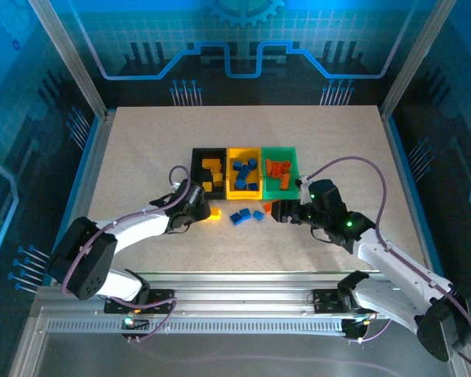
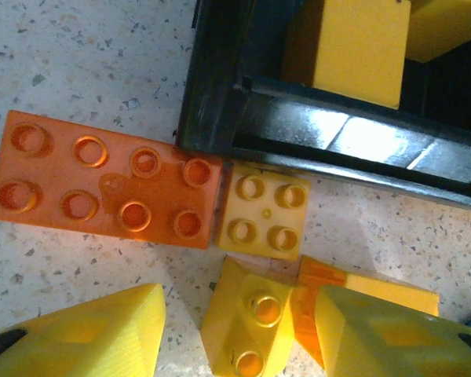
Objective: Sort the legos into containers by color
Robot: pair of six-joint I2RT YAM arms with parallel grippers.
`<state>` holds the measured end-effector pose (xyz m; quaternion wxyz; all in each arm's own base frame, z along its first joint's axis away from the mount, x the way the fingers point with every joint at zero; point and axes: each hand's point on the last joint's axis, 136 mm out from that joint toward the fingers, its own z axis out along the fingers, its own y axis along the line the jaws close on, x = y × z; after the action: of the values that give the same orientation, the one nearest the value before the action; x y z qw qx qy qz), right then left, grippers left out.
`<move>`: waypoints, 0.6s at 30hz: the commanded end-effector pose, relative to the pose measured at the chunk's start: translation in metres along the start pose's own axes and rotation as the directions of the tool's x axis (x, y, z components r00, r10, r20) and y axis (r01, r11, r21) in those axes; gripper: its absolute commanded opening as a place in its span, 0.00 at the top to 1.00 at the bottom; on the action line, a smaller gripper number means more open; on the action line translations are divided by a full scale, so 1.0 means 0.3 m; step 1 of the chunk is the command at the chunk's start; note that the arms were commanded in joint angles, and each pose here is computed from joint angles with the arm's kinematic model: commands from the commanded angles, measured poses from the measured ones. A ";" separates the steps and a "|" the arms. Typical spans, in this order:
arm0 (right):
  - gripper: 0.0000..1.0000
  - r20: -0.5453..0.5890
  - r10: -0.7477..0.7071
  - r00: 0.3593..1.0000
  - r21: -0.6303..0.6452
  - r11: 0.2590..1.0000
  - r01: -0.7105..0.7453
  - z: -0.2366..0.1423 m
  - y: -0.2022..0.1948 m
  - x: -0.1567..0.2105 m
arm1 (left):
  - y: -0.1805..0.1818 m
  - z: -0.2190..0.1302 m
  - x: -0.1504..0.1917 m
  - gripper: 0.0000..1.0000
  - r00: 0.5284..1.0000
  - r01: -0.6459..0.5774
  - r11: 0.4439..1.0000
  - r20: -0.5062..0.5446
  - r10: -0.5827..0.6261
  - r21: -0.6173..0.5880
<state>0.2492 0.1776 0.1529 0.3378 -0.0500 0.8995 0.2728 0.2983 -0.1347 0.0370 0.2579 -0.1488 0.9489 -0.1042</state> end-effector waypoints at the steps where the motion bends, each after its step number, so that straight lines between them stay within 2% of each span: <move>1: 0.18 0.014 -0.024 1.000 0.004 1.000 0.024 -0.016 0.008 -0.011 | 0.014 0.035 0.027 0.46 0.999 -0.009 1.000 -0.031 0.008 -0.006; 3: 0.18 0.015 -0.025 1.000 0.005 1.000 0.025 -0.014 0.009 -0.012 | 0.028 0.053 0.048 0.48 0.999 -0.006 1.000 -0.052 0.005 -0.022; 7: 0.18 0.014 -0.021 1.000 0.007 1.000 0.021 -0.013 0.010 -0.017 | 0.078 0.057 0.091 0.58 0.996 -0.007 0.997 -0.094 -0.001 -0.082; 11: 0.18 0.023 -0.021 1.000 0.011 1.000 0.021 -0.021 0.011 -0.026 | 0.142 0.005 0.118 0.63 0.995 -0.003 0.990 -0.101 -0.011 -0.140; 14: 0.18 0.027 -0.021 0.999 0.012 1.000 0.021 -0.021 0.011 -0.028 | 0.174 -0.048 0.140 0.64 0.995 0.009 0.990 -0.096 -0.022 -0.140; 16: 0.18 0.030 -0.019 0.999 0.008 1.000 0.019 -0.018 0.013 -0.033 | 0.165 -0.083 0.143 0.58 0.996 0.028 0.995 -0.078 -0.035 -0.093; 17: 0.18 0.027 -0.020 0.999 0.007 1.000 0.020 -0.015 0.014 -0.031 | 0.156 -0.094 0.142 0.52 0.997 0.033 0.997 -0.071 -0.038 -0.071; 18: 0.18 0.027 -0.019 0.999 0.007 1.000 0.019 -0.011 0.015 -0.034 | 0.139 -0.103 0.140 0.41 0.997 0.029 0.999 -0.065 -0.032 -0.043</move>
<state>0.2488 0.1752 0.1506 0.3361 -0.0486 0.9023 0.2654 0.2517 -0.1093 0.0313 0.2337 -0.1611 0.9547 -0.0897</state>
